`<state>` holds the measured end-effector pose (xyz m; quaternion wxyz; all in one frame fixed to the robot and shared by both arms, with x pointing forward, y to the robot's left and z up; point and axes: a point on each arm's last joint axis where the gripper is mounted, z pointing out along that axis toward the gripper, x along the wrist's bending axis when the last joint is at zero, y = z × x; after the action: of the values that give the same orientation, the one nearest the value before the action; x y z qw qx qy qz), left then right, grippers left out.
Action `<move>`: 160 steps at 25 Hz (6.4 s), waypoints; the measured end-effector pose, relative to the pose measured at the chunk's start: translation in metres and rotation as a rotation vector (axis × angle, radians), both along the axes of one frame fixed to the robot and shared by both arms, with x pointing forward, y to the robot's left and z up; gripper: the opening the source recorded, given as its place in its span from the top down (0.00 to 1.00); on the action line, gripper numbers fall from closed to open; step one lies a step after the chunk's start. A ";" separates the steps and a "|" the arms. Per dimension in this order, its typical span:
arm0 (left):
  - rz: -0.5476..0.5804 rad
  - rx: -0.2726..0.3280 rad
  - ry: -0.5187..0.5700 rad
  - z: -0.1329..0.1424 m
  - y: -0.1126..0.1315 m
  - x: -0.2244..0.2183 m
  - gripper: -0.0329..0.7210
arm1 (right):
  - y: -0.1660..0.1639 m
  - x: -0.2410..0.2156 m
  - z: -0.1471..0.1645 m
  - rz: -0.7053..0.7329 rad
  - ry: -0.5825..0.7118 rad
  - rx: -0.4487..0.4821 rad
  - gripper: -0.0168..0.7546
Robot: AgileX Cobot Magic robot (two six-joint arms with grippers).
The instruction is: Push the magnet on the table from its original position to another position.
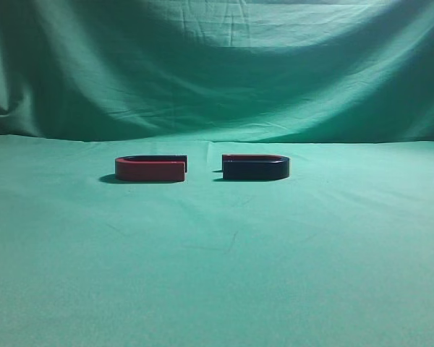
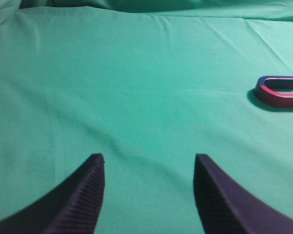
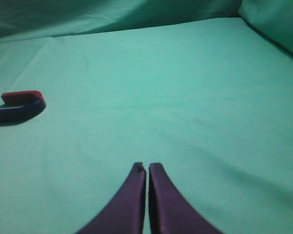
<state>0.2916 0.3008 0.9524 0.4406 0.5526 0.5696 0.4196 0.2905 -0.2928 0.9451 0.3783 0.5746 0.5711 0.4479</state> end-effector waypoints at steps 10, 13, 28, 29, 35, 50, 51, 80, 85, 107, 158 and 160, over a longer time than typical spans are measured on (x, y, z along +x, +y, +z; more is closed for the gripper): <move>0.000 0.000 0.000 0.000 0.000 0.000 0.46 | -0.001 0.005 0.028 -0.056 -0.291 0.275 0.98; 0.000 0.000 0.000 0.000 0.000 0.000 0.46 | -0.004 0.005 0.036 -0.086 -0.381 0.324 0.98; 0.000 0.000 0.000 0.000 0.000 0.000 0.46 | 0.009 0.033 0.124 0.070 -0.037 0.084 0.98; 0.000 0.000 0.000 0.000 0.000 0.000 0.46 | 0.011 0.038 0.127 0.089 0.032 0.075 0.98; 0.000 0.000 0.000 0.000 0.000 0.000 0.46 | 0.020 0.075 0.133 0.230 0.447 -0.010 0.98; 0.000 0.000 0.000 0.000 0.000 0.000 0.46 | 0.064 0.172 0.127 0.491 0.725 0.019 0.98; 0.000 0.000 0.000 0.000 0.000 0.000 0.46 | 0.072 0.178 0.124 0.522 0.741 0.005 0.98; 0.000 0.000 0.000 0.000 0.000 0.000 0.46 | 0.149 0.360 0.006 0.488 1.080 -0.009 0.98; 0.000 0.000 0.000 0.000 0.000 0.000 0.46 | 0.150 0.366 -0.003 0.480 1.077 -0.013 0.98; 0.000 0.000 0.000 0.000 0.000 0.000 0.46 | 0.183 0.360 -0.004 0.526 1.011 -0.017 0.98; 0.000 0.000 0.000 0.000 0.000 0.000 0.46 | 0.032 0.063 0.227 0.148 0.502 -0.042 0.98; 0.000 0.000 0.000 0.000 0.000 0.000 0.46 | 0.026 0.045 0.223 0.155 0.463 -0.026 0.98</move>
<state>0.2916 0.3008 0.9524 0.4406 0.5526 0.5696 0.4196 0.3356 -0.2671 1.1677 0.2090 0.6116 0.6905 0.3246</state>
